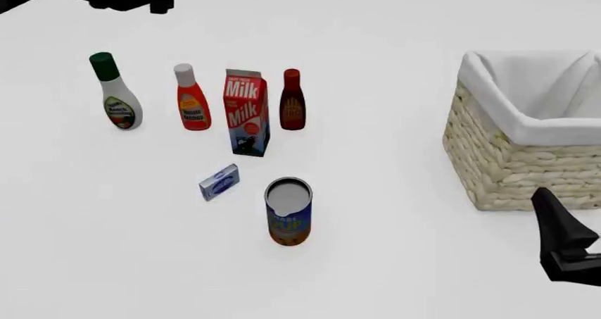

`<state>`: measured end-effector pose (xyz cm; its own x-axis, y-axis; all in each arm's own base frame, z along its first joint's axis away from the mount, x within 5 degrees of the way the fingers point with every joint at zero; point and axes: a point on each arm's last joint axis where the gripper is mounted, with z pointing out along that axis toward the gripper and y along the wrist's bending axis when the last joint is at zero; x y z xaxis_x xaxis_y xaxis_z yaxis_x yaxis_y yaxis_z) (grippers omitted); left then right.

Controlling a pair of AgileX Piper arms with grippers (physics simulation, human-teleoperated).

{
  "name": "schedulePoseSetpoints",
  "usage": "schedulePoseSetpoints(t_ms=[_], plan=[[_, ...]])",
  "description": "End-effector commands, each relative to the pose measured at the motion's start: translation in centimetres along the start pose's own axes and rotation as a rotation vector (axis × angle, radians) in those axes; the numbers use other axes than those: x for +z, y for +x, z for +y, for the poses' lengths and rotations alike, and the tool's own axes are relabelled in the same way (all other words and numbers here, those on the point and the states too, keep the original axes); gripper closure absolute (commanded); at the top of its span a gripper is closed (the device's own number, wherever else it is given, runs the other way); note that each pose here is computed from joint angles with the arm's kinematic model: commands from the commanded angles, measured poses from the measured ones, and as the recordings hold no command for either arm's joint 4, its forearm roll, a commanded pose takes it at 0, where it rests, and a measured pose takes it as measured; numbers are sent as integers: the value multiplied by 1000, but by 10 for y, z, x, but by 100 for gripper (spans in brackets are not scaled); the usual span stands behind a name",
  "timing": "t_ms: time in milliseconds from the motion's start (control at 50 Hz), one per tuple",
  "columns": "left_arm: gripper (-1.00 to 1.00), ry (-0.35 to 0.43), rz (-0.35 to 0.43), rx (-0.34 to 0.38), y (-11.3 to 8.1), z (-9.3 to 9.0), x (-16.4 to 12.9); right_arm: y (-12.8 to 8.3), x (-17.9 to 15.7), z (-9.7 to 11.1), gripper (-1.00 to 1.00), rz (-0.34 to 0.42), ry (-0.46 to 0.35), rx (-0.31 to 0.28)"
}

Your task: Pick the ketchup and place it in the basket.

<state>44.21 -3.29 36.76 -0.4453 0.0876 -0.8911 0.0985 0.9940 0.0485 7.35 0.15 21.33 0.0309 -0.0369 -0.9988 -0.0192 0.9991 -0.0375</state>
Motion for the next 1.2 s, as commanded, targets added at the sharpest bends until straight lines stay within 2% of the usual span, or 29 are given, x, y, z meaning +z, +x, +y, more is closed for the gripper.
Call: schedulePoseSetpoints(t_ms=[20,180,220,440,680,1200], plan=[[-100,2,16,-8,8,-1,18,0,1,0,-100,4,-1,0],[-100,3,28,-11,15,-2,28,0,2,0,-100,6,0,0],[-100,6,42,-19,23,-3,38,0,3,0,-100,9,0,0],[-100,7,54,-31,29,-4,49,1,4,0,-100,13,0,-2],[-100,9,83,-49,50,-7,69,1,7,0,-100,18,0,0],[-100,2,109,-66,66,-3,88,1,10,0,-100,24,-1,-1]])
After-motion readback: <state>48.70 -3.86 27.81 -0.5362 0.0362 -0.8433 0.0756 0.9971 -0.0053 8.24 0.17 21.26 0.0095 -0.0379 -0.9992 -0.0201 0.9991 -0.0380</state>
